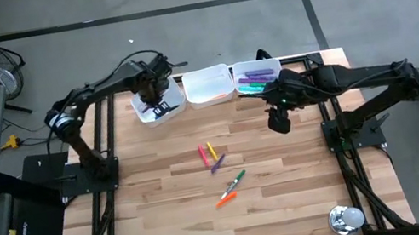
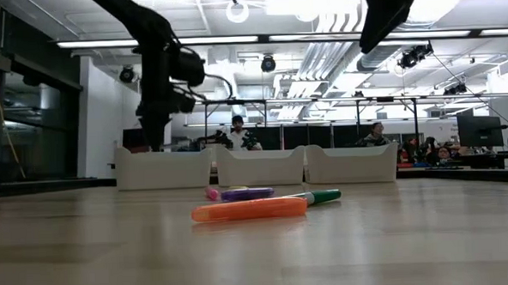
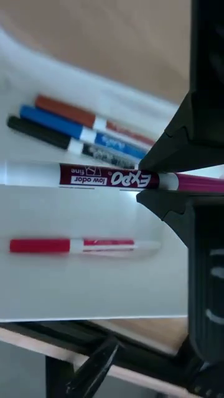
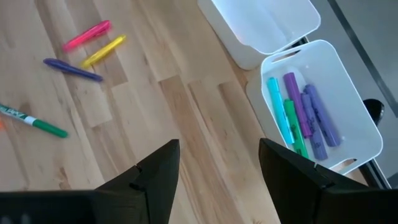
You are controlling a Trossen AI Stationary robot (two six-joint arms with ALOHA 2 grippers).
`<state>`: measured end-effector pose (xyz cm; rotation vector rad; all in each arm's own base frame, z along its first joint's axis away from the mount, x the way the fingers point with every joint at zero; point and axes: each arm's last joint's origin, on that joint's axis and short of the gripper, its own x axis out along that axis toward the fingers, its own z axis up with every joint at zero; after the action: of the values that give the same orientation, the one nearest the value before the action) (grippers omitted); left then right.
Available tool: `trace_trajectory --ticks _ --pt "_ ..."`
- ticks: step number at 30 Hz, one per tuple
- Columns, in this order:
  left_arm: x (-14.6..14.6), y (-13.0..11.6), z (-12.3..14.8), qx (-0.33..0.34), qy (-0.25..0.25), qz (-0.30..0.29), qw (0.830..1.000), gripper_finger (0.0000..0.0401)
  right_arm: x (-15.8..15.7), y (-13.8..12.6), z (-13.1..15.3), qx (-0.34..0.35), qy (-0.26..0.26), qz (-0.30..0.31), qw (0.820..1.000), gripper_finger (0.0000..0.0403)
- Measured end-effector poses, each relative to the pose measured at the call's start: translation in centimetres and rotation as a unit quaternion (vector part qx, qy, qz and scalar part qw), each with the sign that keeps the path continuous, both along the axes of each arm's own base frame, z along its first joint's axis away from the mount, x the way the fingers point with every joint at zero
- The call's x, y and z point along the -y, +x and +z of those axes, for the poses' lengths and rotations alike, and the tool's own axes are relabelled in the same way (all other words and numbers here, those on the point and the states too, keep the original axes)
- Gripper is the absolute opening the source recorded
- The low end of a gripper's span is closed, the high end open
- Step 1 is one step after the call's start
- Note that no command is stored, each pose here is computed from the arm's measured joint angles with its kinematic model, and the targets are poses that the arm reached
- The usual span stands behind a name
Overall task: Pick & Place Markers
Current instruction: Put the pink marker pen into the left white bin
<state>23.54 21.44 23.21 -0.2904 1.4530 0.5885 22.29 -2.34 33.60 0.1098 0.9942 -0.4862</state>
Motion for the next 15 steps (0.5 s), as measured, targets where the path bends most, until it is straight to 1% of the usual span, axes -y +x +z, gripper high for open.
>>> trace_trajectory --ticks 4,8,13,15 --pt "-0.6 0.5 -1.7 -0.023 -0.012 -0.019 0.999 0.0027 0.5 -0.1 0.0 0.001 0.006 -0.010 1.000 0.0209" --pt "-0.8 0.9 -2.1 -0.023 -0.008 -0.043 0.999 0.0027 0.9 -0.1 0.0 0.003 0.009 -0.016 1.000 0.0209" --pt "-1.1 1.2 -3.3 -0.037 -0.021 -0.044 0.998 0.0027 1.3 -0.1 0.0 0.005 0.011 -0.024 1.000 0.0209" --pt "-1.2 1.2 -3.5 -0.040 -0.019 -0.047 0.998 0.0027 1.4 -0.1 0.0 0.006 0.014 -0.025 1.000 0.0209"
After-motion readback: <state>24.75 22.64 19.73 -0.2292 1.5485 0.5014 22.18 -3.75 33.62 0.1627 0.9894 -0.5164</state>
